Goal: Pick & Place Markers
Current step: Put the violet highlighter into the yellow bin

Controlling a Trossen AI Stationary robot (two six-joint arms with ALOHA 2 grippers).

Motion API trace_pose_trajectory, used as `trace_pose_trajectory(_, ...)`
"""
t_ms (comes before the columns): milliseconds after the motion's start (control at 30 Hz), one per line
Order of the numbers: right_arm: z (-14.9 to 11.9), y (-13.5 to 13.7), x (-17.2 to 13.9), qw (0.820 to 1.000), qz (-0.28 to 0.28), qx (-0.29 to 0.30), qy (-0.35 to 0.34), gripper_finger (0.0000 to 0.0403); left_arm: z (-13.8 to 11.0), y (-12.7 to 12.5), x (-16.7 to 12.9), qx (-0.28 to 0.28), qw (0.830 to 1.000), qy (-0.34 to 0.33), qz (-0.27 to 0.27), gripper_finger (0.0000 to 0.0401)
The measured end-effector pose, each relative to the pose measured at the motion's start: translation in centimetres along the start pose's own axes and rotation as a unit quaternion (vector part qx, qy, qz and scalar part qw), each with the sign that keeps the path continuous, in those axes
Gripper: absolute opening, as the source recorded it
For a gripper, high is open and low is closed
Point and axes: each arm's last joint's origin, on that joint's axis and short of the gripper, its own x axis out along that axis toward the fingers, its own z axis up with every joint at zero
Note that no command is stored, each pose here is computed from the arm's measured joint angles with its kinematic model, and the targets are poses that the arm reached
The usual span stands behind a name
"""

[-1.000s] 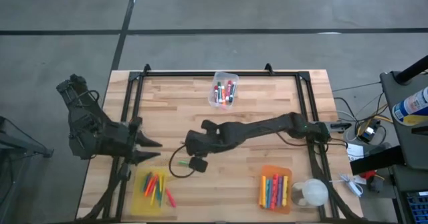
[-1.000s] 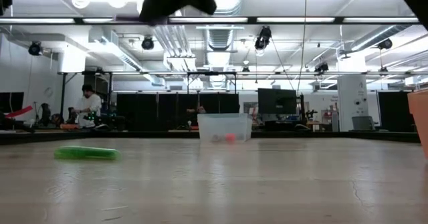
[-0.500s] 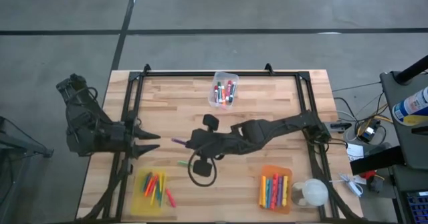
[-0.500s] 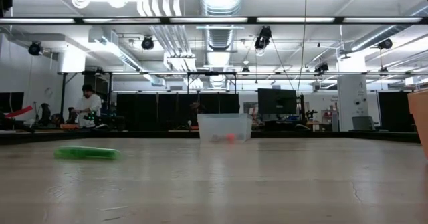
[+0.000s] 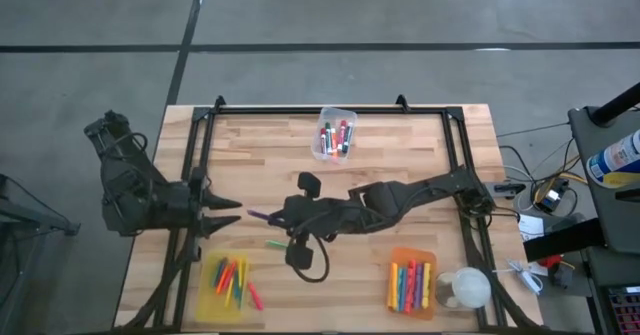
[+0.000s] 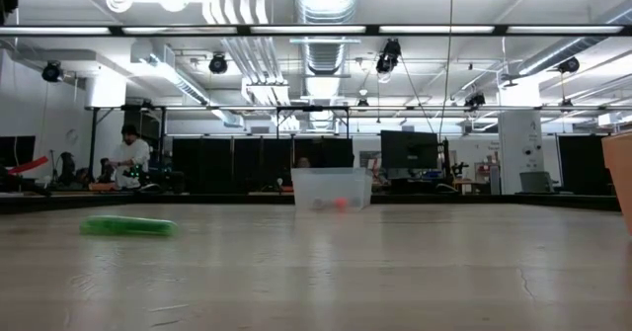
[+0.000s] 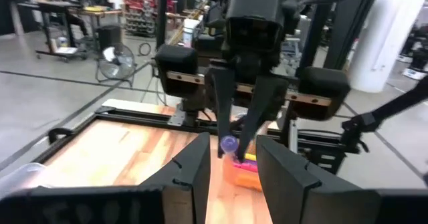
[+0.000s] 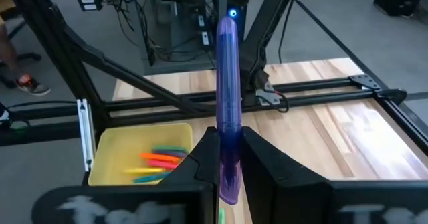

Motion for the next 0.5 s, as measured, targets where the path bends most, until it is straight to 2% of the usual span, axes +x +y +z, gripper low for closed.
trace_pose_trajectory(167, 0.1, 0.0, 0.0, 1.000, 0.001, 0.000, -0.005, 0.0032, -0.4, -0.5, 0.4, -0.003, 1.000, 0.009, -0.011, 0.0124)
trace_pose_trajectory(500, 0.2, 0.2, 0.0, 1.000, 0.007, 0.005, -0.013, 0.0032, -0.8, -0.8, 1.3, -0.006, 1.000, 0.012, 0.008, 0.0151)
